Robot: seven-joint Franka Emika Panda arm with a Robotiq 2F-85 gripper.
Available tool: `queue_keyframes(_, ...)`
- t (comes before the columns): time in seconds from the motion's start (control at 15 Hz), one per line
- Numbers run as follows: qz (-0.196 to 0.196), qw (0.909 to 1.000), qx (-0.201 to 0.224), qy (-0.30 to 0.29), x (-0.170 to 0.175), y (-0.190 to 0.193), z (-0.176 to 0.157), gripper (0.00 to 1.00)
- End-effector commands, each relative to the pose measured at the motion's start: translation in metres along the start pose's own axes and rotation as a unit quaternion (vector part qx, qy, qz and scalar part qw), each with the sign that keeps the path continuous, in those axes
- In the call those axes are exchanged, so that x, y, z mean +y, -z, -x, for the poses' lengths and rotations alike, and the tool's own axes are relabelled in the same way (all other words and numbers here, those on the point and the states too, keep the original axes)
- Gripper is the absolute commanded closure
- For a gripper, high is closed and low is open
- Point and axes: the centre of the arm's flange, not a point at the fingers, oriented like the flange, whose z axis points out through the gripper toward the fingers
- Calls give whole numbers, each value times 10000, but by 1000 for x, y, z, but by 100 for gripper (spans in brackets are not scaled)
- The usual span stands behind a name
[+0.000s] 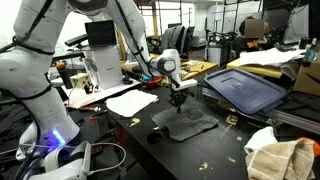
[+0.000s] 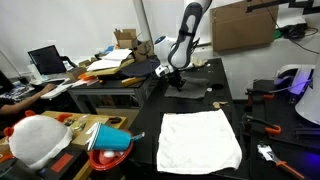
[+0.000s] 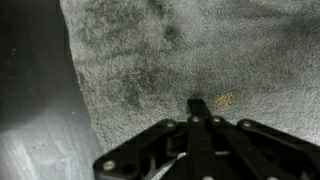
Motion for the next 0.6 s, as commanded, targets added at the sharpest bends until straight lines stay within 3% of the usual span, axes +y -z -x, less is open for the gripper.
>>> queue_keyframes(0.0,36,9999,109,113,12,-3,-6,100)
queue_keyframes(0.53,-162,9982,579,56,10,7,-32,100)
